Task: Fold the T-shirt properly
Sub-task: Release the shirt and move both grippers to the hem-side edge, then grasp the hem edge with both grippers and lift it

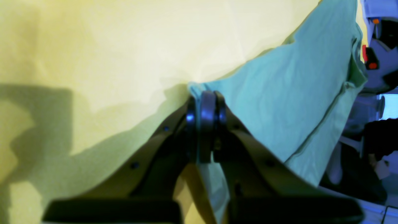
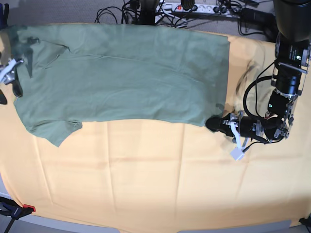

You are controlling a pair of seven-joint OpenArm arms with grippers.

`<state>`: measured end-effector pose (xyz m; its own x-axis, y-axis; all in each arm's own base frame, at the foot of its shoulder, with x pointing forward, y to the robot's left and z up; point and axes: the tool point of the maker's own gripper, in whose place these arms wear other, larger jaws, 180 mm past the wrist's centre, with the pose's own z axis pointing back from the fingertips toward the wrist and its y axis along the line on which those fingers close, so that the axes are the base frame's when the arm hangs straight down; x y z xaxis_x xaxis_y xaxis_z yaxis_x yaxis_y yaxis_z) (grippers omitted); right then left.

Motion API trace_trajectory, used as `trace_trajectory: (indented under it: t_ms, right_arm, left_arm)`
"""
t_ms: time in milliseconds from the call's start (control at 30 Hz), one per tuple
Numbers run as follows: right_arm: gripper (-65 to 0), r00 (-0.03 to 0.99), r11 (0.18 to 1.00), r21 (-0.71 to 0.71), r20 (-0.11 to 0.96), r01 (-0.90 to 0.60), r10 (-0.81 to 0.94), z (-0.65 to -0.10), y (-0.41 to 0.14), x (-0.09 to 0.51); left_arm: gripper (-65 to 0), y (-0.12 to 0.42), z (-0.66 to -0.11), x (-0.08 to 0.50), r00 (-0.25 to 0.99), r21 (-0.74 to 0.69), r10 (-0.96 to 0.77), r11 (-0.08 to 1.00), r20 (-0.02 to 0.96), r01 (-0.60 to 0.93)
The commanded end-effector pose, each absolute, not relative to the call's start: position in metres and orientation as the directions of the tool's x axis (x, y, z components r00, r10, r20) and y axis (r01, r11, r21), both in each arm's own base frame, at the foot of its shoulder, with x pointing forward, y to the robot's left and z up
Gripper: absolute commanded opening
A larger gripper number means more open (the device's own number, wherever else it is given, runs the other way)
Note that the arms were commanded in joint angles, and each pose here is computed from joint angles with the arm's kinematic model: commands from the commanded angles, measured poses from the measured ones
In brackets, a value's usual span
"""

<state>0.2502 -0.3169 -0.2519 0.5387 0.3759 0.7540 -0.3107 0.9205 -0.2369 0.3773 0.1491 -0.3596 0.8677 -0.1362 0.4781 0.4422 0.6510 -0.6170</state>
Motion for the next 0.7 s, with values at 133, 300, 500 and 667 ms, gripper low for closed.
trace_trajectory:
  t_ms: [133,300,500,667]
  right_arm:
    - [-30.0,0.551,0.960,-0.178,0.790,-0.217,0.271,-0.271,-0.342,0.307]
    - [-30.0,0.573,0.994,-0.037,0.815,-0.106,0.091,-0.284,-0.376,0.352]
    - [-30.1,0.594,0.967,0.255,0.782,-0.029,-0.189,-0.302,-0.393,0.382]
    - [-30.1,0.608,0.907,0.420,0.710,0.038,-0.354,-0.328,-0.395,0.388]
  left_arm:
    - [-65.0,0.154,-0.342,0.390,0.846,-0.601,-0.124,0.651,0.519,0.464]
    - [-65.0,0.154,-0.342,0.390,0.846,-0.601,-0.124,0.651,0.518,0.464]
    - [-65.0,0.154,-0.342,0.390,0.846,-0.601,-0.124,0.651,0.518,0.464]
    - [-65.0,0.154,-0.342,0.390,0.846,-0.601,-0.124,0.651,0.518,0.464]
